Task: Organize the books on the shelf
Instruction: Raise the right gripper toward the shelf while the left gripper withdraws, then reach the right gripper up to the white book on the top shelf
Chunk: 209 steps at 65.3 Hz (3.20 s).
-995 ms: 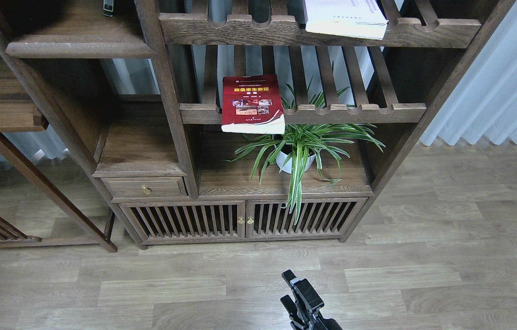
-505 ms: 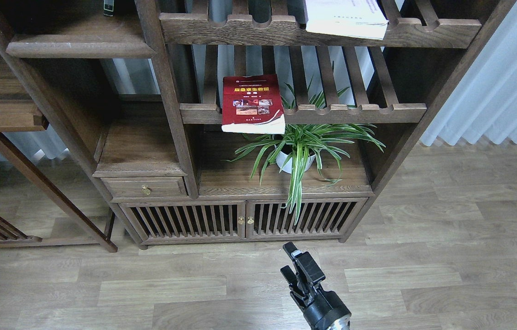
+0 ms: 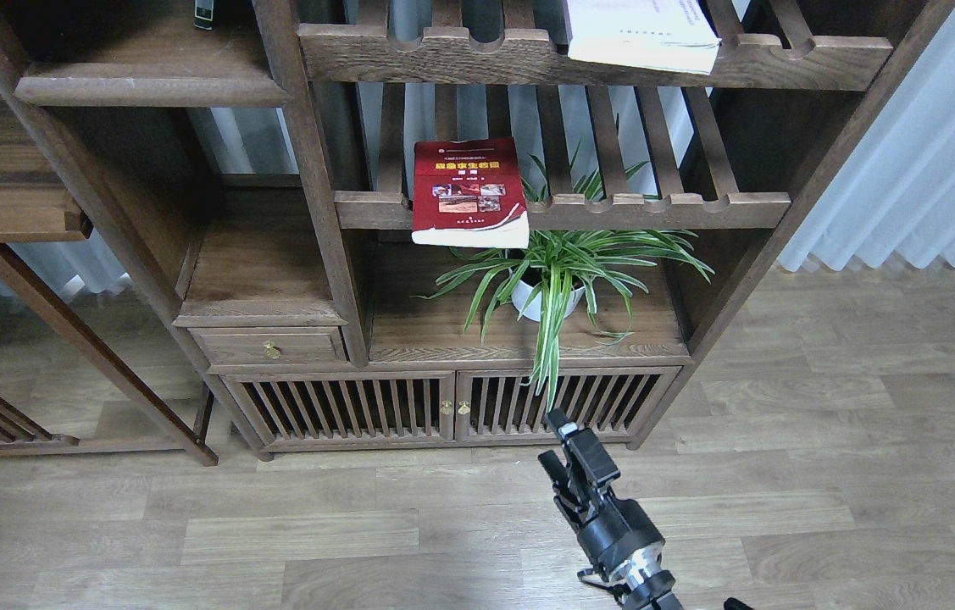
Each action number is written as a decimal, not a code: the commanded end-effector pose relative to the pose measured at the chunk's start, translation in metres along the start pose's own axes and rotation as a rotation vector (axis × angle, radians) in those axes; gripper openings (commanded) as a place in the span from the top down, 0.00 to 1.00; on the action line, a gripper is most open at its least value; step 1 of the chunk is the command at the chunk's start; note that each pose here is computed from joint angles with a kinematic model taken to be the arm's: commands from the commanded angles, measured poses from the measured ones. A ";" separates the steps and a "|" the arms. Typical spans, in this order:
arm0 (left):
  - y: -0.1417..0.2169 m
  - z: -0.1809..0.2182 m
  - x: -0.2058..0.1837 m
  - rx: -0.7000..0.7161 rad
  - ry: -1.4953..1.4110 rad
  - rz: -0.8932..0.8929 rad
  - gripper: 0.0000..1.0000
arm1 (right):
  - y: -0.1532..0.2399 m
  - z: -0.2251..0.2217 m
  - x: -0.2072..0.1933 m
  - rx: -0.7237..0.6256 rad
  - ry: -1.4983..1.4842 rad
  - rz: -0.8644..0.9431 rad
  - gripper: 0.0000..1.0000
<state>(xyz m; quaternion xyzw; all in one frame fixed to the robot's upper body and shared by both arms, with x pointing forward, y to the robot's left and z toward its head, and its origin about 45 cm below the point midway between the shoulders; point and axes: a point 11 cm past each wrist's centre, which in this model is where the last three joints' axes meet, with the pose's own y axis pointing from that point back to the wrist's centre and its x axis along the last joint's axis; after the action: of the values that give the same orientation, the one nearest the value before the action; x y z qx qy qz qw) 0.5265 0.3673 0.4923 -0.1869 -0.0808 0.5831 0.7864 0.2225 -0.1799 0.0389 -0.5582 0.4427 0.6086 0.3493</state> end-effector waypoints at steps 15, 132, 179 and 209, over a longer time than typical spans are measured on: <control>-0.004 -0.025 -0.004 -0.003 0.031 0.055 0.94 | -0.008 -0.007 -0.010 0.023 -0.007 -0.030 0.03; 0.016 -0.085 -0.034 0.065 -0.069 -0.055 0.35 | -0.004 -0.026 -0.015 0.098 -0.036 -0.046 0.02; 0.088 -0.111 -0.030 -0.010 0.094 -0.062 0.31 | -0.004 -0.026 -0.015 0.098 -0.037 -0.046 0.02; 0.130 -0.138 -0.033 0.023 0.150 -0.050 0.30 | -0.003 -0.027 -0.014 0.099 -0.036 -0.042 0.02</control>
<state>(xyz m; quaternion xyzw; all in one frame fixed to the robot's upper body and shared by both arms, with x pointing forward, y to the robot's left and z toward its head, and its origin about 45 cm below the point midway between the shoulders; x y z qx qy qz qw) 0.4586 0.3435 0.3271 -0.2163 -0.0266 0.5531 0.8041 0.2373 -0.2026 0.0529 -0.5384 0.4538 0.5884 0.3974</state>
